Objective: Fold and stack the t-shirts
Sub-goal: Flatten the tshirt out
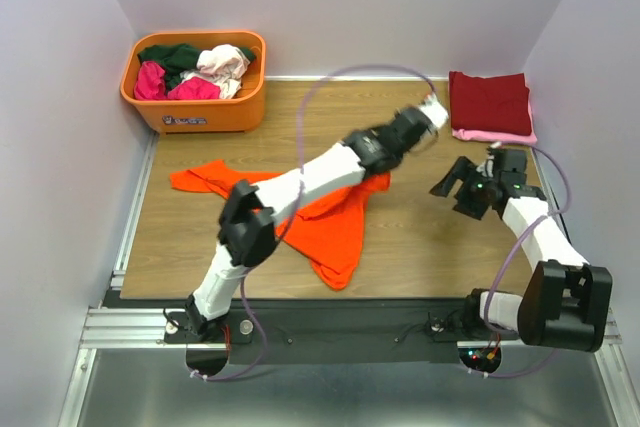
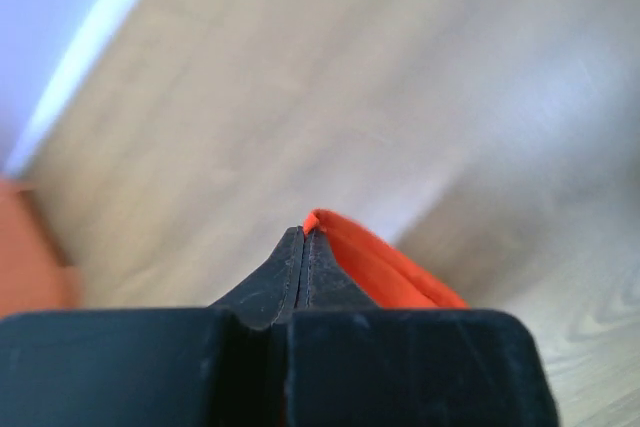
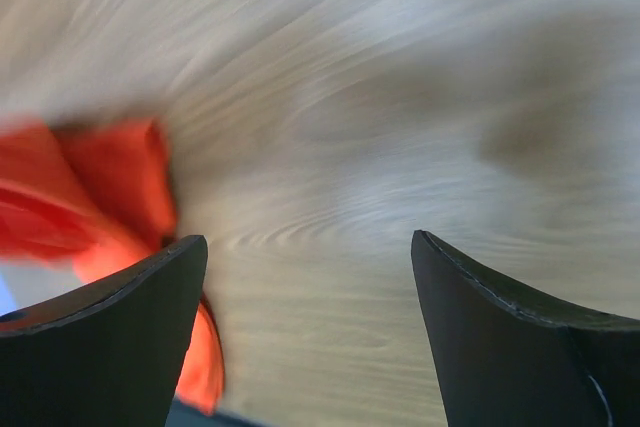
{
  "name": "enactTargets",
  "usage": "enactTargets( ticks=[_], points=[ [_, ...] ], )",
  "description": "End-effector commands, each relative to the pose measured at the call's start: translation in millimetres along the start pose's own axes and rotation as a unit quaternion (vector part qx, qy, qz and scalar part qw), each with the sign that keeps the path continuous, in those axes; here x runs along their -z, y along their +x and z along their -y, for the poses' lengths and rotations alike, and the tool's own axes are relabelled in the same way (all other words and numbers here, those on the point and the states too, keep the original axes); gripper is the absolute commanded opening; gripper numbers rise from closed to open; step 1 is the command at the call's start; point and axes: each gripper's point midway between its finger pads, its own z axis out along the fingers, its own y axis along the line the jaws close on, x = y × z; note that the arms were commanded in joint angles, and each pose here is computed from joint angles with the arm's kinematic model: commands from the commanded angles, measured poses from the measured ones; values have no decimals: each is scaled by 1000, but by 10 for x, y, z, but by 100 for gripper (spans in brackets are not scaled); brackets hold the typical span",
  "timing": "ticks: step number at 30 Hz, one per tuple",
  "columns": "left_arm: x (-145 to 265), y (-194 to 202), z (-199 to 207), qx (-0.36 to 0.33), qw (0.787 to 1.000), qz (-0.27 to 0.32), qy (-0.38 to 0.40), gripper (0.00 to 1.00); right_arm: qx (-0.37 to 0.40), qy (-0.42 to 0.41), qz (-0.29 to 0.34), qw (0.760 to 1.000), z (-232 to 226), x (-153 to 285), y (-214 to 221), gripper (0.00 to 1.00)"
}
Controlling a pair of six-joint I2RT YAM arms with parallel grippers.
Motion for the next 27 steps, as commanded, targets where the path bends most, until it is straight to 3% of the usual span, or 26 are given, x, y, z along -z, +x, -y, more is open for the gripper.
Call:
enactTargets(
  ticks=[1, 8, 13, 19, 27],
  points=[
    [916, -694, -1186, 79, 988, 94, -89, 0, 91, -100, -57, 989, -530, -64, 361, 89],
    [1435, -637, -2020, 142, 970, 114, -164, 0, 184, -188, -161, 951, -1157, -120, 1296, 89],
    [1624, -644, -2191, 156, 963, 127, -180, 0, 251, -218, -157, 930, -1443, -235, 1583, 89],
    [1719, -625, -2279, 163, 959, 128, -192, 0, 253, -197, -141, 937, -1431, -425, 1514, 89],
    [1743, -623, -2467, 179, 951, 124, -221, 0, 140, -146, -144, 969, -1426, -295, 1718, 81]
  ],
)
